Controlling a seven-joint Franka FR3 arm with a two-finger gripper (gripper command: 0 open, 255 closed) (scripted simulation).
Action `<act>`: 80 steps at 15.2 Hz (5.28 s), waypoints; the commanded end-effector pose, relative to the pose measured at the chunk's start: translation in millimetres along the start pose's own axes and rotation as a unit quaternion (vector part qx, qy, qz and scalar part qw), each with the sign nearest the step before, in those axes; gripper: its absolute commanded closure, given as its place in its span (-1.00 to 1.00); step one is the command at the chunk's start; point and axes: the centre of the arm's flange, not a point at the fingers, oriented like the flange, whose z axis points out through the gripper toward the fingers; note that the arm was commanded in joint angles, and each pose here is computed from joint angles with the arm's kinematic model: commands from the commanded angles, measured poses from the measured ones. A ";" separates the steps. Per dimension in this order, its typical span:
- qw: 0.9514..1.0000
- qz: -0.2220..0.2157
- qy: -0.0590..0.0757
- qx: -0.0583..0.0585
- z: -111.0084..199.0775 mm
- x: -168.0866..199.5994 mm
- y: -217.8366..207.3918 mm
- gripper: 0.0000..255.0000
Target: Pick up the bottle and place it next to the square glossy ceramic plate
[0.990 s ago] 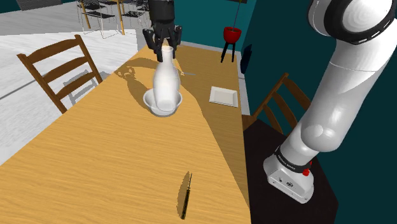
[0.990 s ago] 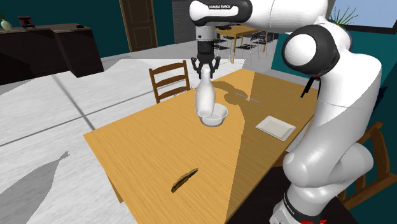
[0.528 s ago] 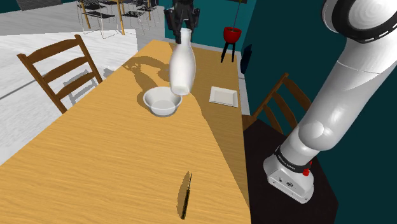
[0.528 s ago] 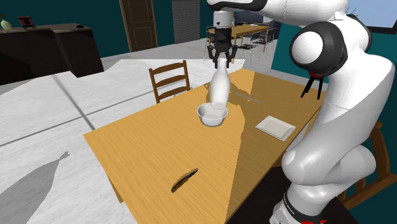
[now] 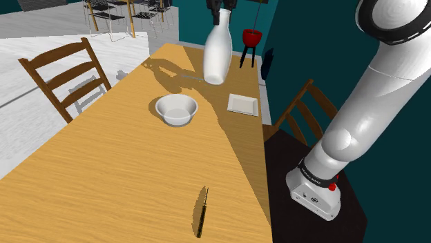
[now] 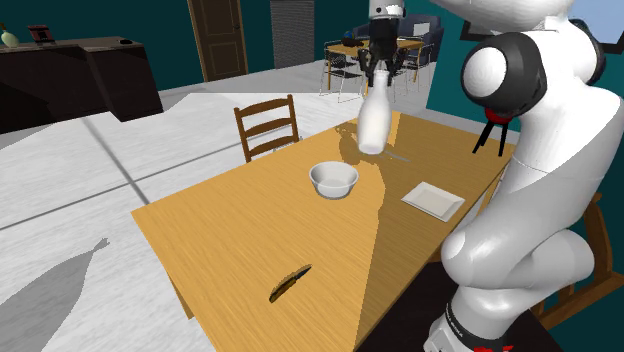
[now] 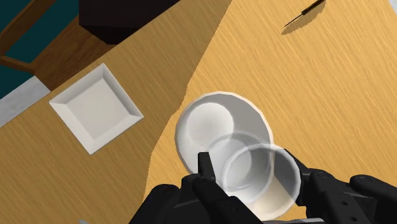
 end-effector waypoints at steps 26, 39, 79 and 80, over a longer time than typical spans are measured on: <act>1.000 -0.001 0.000 0.000 26.7 -2.5 101.7 1.00; 1.000 -0.001 0.000 0.000 94.5 8.2 102.2 1.00; 1.000 -0.001 0.000 0.000 248.4 32.4 103.5 -1.00; 1.000 -0.001 0.000 0.000 248.4 32.4 103.5 -1.00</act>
